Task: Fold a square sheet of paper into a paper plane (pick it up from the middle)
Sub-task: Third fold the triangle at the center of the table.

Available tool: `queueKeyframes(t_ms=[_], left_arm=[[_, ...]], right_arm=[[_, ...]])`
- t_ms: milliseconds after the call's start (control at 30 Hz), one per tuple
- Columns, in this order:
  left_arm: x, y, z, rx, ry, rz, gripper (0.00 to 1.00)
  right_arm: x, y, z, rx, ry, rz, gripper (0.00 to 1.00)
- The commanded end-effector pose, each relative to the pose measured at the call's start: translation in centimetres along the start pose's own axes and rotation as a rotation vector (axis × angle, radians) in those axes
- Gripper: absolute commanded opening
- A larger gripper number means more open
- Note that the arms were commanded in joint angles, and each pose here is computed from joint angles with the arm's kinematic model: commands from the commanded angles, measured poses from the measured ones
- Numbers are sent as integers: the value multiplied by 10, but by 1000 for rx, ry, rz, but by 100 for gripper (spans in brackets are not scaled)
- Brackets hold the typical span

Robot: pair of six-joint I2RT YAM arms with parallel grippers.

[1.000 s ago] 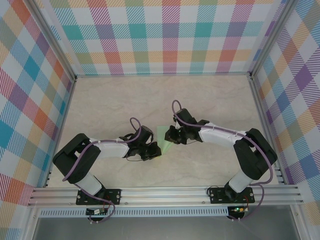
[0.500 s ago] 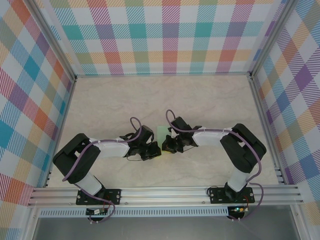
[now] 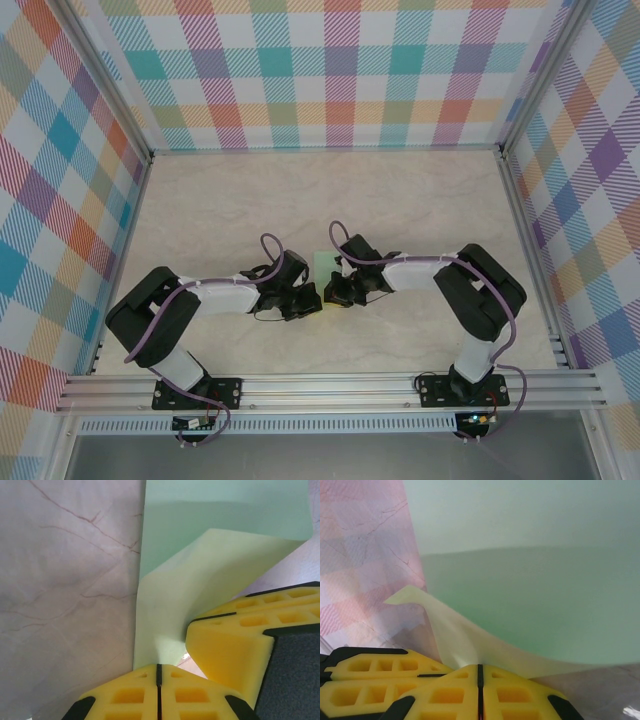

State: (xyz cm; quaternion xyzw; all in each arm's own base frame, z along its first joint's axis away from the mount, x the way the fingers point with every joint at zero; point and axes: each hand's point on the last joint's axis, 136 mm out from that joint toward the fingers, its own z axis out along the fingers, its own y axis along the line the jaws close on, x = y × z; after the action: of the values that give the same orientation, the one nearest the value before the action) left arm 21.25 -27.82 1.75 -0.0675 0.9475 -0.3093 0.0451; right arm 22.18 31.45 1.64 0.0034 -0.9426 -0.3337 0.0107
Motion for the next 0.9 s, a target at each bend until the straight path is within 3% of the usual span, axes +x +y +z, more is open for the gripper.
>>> queueKeyframes(t_ms=[0, 333, 633, 700, 867], left_arm=[[12, 34, 3, -142, 30, -30, 7], [18, 44, 1, -196, 52, -35, 7], [17, 44, 0, -200, 53, -31, 7], [17, 43, 0, -201, 51, -28, 7], [15, 41, -2, -197, 41, -25, 7]], right_arm=[[-17, -5, 1, 9, -43, -56, 9], [-42, -25, -11, 50, -86, -137, 10], [-77, -51, -38, 117, -178, -101, 9], [-83, -46, -51, 139, -201, -97, 9], [-70, 5, -82, 20, -238, -142, 11]])
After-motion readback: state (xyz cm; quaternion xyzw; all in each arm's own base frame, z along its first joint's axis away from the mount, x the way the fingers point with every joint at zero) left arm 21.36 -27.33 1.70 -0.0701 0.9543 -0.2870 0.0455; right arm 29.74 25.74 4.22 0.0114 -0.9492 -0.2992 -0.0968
